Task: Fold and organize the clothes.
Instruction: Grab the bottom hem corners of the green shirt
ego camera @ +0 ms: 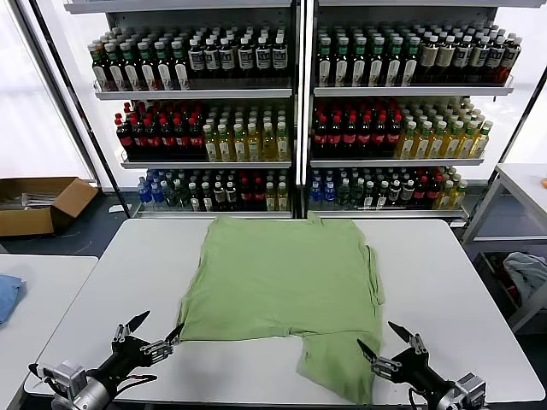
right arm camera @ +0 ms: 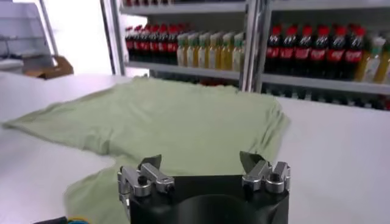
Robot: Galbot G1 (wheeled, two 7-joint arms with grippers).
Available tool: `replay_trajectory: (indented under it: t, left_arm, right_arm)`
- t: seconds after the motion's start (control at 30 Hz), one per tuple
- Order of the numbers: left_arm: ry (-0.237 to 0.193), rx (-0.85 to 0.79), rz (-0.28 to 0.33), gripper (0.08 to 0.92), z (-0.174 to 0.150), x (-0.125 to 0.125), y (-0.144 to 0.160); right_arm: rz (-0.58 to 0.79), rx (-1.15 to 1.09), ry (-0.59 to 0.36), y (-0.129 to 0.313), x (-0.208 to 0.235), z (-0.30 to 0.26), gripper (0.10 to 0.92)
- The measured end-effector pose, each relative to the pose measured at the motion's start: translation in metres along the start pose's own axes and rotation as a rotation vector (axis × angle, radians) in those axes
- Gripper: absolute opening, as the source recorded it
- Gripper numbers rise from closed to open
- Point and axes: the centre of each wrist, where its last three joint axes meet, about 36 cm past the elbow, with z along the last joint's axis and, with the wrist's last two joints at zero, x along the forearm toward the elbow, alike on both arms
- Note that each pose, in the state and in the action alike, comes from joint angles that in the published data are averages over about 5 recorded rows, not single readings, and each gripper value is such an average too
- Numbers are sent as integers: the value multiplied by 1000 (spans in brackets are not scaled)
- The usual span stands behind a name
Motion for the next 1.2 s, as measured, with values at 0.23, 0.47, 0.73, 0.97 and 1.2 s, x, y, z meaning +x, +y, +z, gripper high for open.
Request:
replay_trajectory:
  t: [0.23, 0.47, 0.73, 0.97, 1.2]
  left_arm:
    - [50, 6, -2, 823, 3, -14, -1]
    - [90, 5, -5, 823, 9, -35, 1]
    - [131, 18, 8, 823, 22, -52, 2]
    - [139, 17, 20, 723, 25, -58, 3]
    - [145, 18, 39, 515, 29, -59, -3]
  right_arm:
    - [-9, -17, 39, 7, 6, 3, 823]
    - [-21, -29, 80, 16, 8, 10, 823]
    - [-30, -32, 100, 25, 3, 16, 710]
    - [-38, -27, 97, 31, -1, 18, 520]
    - [-45, -23, 90, 32, -3, 18, 321]
